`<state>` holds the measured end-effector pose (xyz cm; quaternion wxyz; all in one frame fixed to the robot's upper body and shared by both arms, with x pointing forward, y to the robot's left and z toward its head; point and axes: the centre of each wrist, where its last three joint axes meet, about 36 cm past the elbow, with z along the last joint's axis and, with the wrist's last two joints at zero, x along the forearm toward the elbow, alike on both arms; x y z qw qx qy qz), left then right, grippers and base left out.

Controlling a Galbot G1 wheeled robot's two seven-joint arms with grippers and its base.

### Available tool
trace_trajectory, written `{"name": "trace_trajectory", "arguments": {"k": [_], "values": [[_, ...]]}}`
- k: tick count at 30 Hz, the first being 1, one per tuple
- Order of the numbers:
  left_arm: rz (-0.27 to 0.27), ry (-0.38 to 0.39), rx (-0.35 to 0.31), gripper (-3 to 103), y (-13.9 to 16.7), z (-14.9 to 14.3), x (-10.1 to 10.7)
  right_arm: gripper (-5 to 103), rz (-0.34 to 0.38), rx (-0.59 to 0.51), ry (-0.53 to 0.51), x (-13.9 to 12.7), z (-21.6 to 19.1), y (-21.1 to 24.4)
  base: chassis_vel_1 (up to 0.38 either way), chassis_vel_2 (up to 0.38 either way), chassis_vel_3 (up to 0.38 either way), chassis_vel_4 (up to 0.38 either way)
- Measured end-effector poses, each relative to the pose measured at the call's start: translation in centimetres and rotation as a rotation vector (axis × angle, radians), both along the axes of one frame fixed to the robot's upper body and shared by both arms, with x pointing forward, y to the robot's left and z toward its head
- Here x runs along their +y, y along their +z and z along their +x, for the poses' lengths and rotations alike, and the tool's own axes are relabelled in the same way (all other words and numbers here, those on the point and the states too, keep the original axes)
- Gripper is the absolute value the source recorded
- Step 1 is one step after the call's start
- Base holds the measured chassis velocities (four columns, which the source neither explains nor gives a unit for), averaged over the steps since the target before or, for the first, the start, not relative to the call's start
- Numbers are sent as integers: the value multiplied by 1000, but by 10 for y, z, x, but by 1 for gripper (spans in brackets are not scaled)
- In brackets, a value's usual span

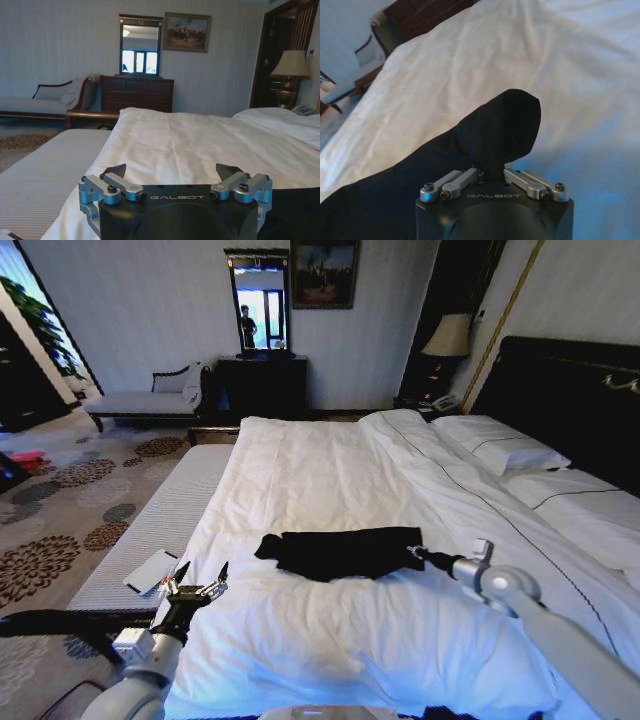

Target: Fold the clothes on the bed.

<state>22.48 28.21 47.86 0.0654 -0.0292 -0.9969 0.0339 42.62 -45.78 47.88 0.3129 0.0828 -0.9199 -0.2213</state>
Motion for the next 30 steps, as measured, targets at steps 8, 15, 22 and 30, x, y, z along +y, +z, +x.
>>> {"name": "trace_trajectory", "arguments": {"k": [8,15,22,30], "values": [[-14,17,0,100,-1,1,4,4,-111,-5,-54,-45,11,30,0,0,0,0],[-20,28,5,100,-4,0,6,4,-176,-43,23,-12,9,34,0,0,0,0],[-16,34,4,100,-3,1,9,4,-144,-95,128,49,11,37,0,0,0,0],[1,59,13,100,-3,-4,16,4,-63,-89,246,123,25,31,0,0,0,0]]}}
